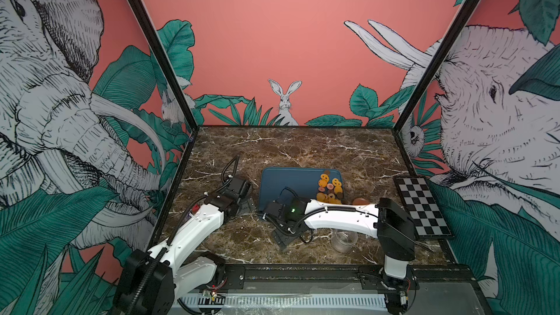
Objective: Pour the cookies out of the jar
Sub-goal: Pick up the jar from the center of the board.
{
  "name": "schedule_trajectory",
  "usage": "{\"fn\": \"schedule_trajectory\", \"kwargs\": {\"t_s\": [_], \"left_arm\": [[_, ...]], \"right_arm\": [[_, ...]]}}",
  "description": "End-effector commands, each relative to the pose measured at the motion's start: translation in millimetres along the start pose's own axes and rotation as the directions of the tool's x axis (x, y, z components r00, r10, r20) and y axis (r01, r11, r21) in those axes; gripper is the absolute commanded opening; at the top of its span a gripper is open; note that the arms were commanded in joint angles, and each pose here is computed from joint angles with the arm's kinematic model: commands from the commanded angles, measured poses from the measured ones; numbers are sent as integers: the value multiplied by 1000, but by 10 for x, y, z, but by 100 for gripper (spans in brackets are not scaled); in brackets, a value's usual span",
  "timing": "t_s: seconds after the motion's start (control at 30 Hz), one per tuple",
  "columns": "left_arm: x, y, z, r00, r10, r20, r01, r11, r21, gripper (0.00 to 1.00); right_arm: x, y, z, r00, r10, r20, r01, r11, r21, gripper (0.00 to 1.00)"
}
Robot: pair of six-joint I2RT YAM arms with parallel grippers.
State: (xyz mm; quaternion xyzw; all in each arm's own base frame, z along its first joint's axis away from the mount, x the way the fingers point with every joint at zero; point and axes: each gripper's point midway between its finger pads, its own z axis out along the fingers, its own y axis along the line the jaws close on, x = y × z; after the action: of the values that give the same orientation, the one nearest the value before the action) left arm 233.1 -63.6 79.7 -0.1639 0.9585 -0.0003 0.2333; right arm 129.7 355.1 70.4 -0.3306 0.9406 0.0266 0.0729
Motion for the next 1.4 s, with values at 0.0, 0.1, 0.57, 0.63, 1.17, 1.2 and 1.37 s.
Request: {"fn": "schedule_trajectory", "kwargs": {"t_s": [0.0, 0.1, 0.57, 0.63, 1.17, 1.2, 1.37], "left_arm": [[-48, 22, -73, 999, -40, 28, 40, 999, 14, 99], [-103, -22, -121, 998, -35, 46, 33, 999, 38, 99], [-430, -586, -478, 984, 5, 176, -65, 938, 340, 92], [-481, -772, -596, 977, 11, 211, -105, 892, 440, 91], [-13, -2143, -1878, 669, 162, 725, -742, 197, 641, 89], [37, -2206, -1874, 654, 170, 737, -756, 171, 631, 90], [242, -2396, -2035, 532, 118, 839, -846, 28, 532, 99]], "right_arm": [[-12, -72, -98, 1000, 12, 27, -13, 999, 37, 67], [-44, -64, -144, 999, 12, 45, -13, 1000, 29, 55], [-300, -127, -885, 963, 42, 265, -35, 999, -32, 32], [-310, -173, -1018, 955, 49, 291, -42, 999, -29, 32], [-172, -1080, -2036, 876, 275, 397, -206, 956, -206, 34], [-153, -1136, -2082, 873, 284, 396, -212, 953, -217, 34], [-63, -1190, -2205, 903, 249, 350, -164, 953, -253, 35]]}}
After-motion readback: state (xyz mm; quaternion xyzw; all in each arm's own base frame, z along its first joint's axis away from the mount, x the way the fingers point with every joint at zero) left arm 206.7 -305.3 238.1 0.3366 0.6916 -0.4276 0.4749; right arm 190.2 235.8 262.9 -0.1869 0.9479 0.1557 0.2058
